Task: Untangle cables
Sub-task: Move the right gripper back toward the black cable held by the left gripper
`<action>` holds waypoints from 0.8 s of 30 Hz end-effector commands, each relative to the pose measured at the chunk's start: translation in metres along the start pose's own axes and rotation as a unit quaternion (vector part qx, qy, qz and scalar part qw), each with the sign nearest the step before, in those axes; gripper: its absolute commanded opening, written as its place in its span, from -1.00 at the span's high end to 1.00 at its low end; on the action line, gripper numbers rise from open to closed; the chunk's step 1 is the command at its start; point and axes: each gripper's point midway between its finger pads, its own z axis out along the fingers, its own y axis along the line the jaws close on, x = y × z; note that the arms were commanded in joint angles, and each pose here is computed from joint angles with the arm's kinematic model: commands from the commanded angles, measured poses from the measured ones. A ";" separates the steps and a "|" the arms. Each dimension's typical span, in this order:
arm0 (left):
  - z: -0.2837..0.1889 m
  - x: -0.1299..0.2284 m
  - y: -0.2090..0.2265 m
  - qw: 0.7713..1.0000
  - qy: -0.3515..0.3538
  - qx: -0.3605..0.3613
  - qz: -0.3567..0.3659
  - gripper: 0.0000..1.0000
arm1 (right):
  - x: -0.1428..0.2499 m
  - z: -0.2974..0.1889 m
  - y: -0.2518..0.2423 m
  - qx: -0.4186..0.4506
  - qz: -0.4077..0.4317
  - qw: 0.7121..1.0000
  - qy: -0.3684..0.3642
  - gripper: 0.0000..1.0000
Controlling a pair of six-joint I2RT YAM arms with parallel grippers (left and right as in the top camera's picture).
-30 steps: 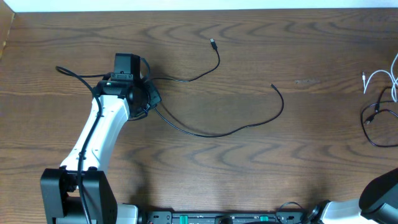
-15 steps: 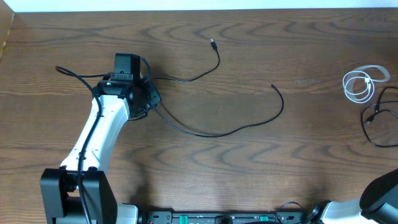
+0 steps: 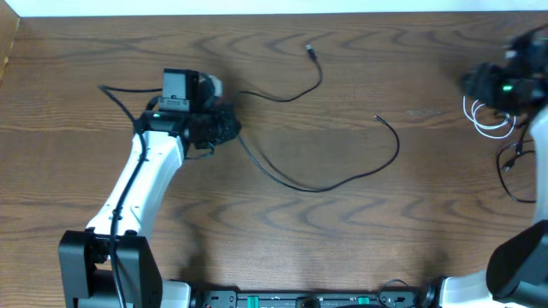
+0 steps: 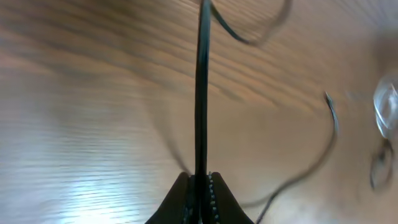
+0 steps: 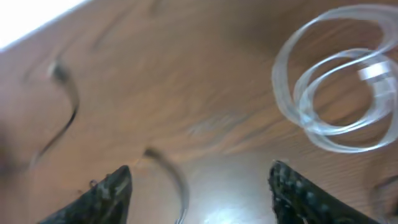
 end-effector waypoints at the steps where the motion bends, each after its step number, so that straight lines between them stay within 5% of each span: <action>1: 0.005 0.022 -0.035 0.994 0.039 0.071 0.077 0.85 | 0.030 0.022 0.032 -0.037 -0.066 0.995 0.063 -0.36; 9: 0.014 0.015 -0.081 0.990 0.008 0.115 0.080 0.85 | 0.097 0.046 0.135 -0.224 -0.271 0.925 0.143 -0.45; 18: 0.007 -0.013 -0.112 0.977 -0.017 0.175 -0.123 0.85 | 0.147 0.041 0.205 -0.324 -0.392 0.847 0.157 -0.65; 24: -0.007 -0.019 -0.142 0.952 0.010 0.248 -0.179 0.85 | 0.166 0.038 0.232 -0.342 -0.424 0.823 0.158 -0.62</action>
